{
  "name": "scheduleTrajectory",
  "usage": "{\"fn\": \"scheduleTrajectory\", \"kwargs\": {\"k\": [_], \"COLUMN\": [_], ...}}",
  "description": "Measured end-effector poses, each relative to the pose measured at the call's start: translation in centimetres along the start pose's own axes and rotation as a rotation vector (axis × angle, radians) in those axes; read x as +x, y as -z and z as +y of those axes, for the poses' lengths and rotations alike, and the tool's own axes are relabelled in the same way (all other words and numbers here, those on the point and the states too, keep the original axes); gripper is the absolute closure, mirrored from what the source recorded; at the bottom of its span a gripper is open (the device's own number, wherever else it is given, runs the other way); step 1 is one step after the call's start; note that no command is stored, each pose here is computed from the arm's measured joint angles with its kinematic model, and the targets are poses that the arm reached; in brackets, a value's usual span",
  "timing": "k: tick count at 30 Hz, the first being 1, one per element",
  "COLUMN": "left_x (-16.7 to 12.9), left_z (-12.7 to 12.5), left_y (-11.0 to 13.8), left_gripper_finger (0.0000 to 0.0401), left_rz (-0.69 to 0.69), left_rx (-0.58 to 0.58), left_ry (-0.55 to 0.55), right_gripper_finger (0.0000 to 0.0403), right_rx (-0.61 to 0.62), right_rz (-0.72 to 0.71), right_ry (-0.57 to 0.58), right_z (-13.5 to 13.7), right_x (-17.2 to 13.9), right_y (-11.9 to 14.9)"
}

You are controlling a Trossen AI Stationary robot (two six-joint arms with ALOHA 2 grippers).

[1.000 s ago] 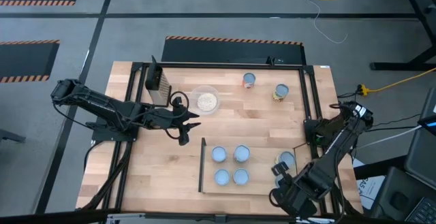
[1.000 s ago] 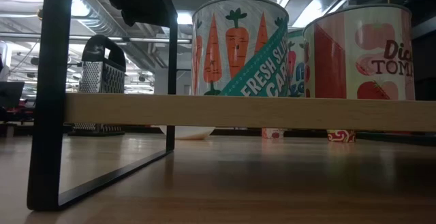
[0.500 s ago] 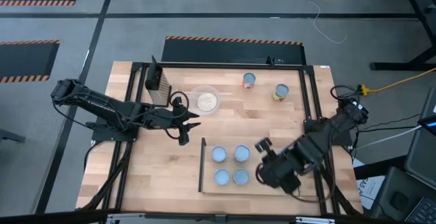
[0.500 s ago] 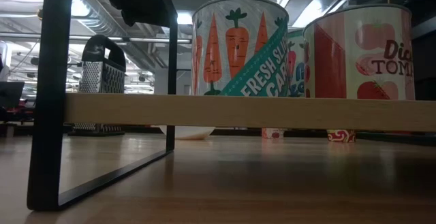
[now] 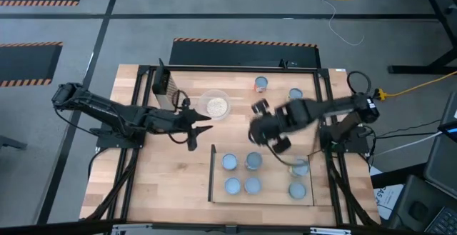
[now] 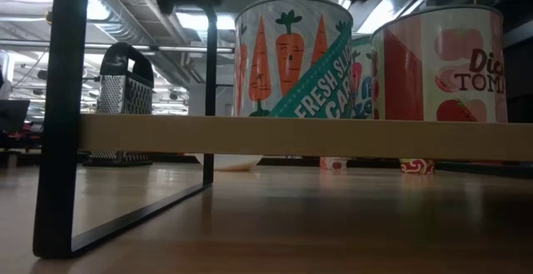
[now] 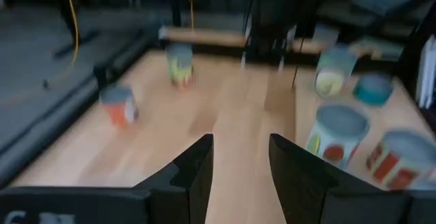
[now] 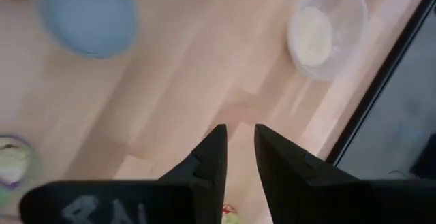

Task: Pick and place cans onto a shelf
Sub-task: Put the orange canned on the shelf

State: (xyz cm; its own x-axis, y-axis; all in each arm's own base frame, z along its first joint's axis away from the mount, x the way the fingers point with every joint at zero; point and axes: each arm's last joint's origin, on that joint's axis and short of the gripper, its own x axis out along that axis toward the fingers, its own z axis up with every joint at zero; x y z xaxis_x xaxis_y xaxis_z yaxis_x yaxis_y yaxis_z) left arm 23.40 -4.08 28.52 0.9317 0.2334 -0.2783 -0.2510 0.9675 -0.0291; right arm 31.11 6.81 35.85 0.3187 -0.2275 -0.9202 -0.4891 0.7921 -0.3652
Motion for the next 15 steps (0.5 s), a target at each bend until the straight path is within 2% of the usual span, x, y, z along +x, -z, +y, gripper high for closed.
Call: {"fn": "scheduleTrajectory", "kwargs": {"k": [9,15], "left_x": [-4.7,-8.0], "left_z": [1.8,3.5], "left_y": [-2.7,-2.8], "left_gripper_finger": [0.0266,0.0266], "left_rz": [-0.166,-0.158], "left_rx": [0.077,0.114], "left_ry": [0.014,0.010], "right_gripper_finger": [0.0322,0.0322], "right_rx": [0.161,0.317], "right_rz": [-0.002,-0.062], "right_ry": [-0.088,-0.086], "right_z": [-8.3,-13.0], "right_x": [2.6,3.6], "right_y": [4.9,8.9]}}
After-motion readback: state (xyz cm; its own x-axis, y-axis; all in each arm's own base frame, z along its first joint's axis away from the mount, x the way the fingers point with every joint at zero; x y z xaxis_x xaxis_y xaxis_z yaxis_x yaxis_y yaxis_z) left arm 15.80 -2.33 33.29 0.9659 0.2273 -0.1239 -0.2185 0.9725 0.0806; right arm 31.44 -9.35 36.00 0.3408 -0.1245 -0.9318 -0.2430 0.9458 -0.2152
